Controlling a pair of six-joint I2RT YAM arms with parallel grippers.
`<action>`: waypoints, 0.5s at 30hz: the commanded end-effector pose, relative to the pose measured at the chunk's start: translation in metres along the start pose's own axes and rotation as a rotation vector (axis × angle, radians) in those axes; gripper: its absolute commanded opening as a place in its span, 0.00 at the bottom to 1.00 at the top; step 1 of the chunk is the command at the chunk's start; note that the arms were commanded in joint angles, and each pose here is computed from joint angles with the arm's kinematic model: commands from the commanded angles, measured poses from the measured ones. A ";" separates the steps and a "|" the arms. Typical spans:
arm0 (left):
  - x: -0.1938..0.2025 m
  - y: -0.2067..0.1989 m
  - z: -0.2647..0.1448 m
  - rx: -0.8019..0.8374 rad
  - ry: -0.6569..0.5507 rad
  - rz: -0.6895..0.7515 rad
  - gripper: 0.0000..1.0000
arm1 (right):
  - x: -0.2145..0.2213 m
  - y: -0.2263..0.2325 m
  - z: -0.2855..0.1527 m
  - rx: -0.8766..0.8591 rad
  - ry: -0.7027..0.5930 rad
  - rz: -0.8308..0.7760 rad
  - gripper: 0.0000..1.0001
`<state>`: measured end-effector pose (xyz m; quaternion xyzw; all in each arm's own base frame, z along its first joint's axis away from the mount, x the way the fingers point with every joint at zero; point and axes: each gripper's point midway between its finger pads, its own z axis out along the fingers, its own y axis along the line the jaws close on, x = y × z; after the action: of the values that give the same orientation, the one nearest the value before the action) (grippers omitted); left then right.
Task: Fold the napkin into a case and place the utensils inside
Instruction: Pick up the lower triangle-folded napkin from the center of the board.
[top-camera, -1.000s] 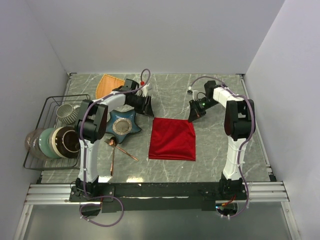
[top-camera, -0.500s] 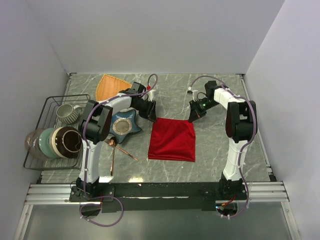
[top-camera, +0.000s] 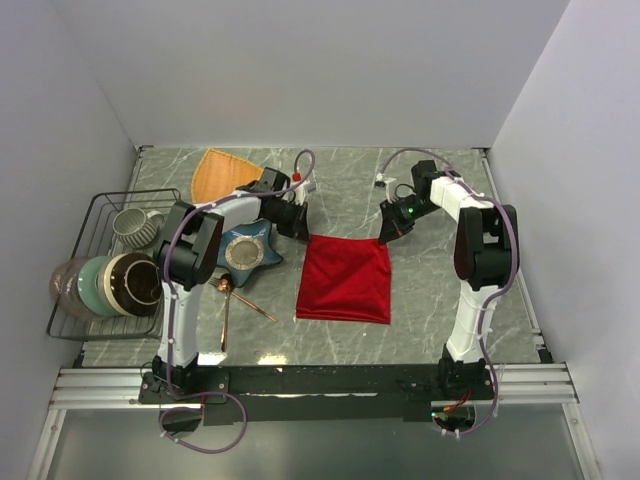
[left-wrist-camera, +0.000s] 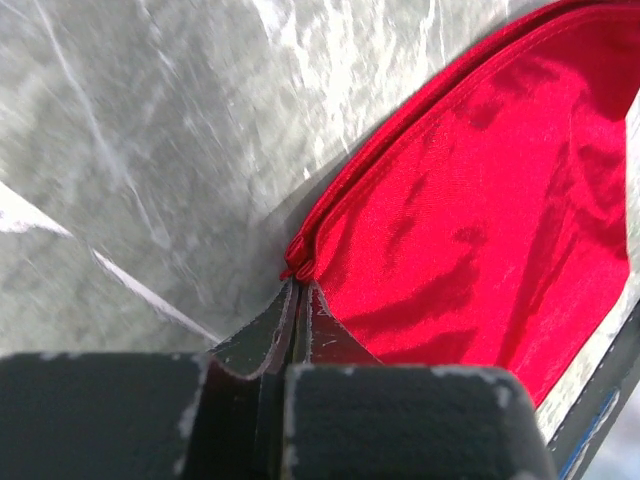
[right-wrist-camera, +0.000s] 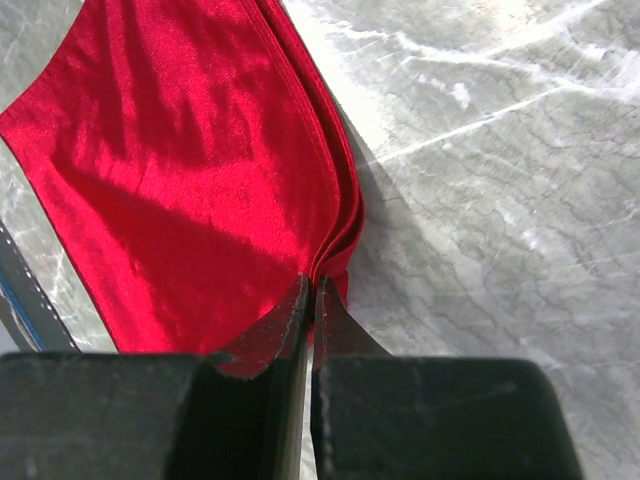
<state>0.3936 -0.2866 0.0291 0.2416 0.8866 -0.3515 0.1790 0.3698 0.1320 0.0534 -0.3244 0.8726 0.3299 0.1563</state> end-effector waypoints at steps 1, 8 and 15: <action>-0.016 -0.017 -0.018 0.017 -0.073 0.123 0.01 | -0.014 0.015 -0.017 0.014 -0.047 -0.117 0.00; -0.012 -0.021 -0.024 0.029 -0.075 0.119 0.43 | -0.001 0.022 -0.014 0.031 -0.015 -0.225 0.00; -0.029 -0.025 -0.060 0.017 -0.200 0.046 0.59 | 0.008 0.034 -0.005 0.075 0.016 -0.383 0.00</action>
<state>0.3764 -0.2742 0.0491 0.2483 0.8756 -0.3594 0.2063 0.3340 0.1383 0.0508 -0.4192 0.8403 0.3001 0.1678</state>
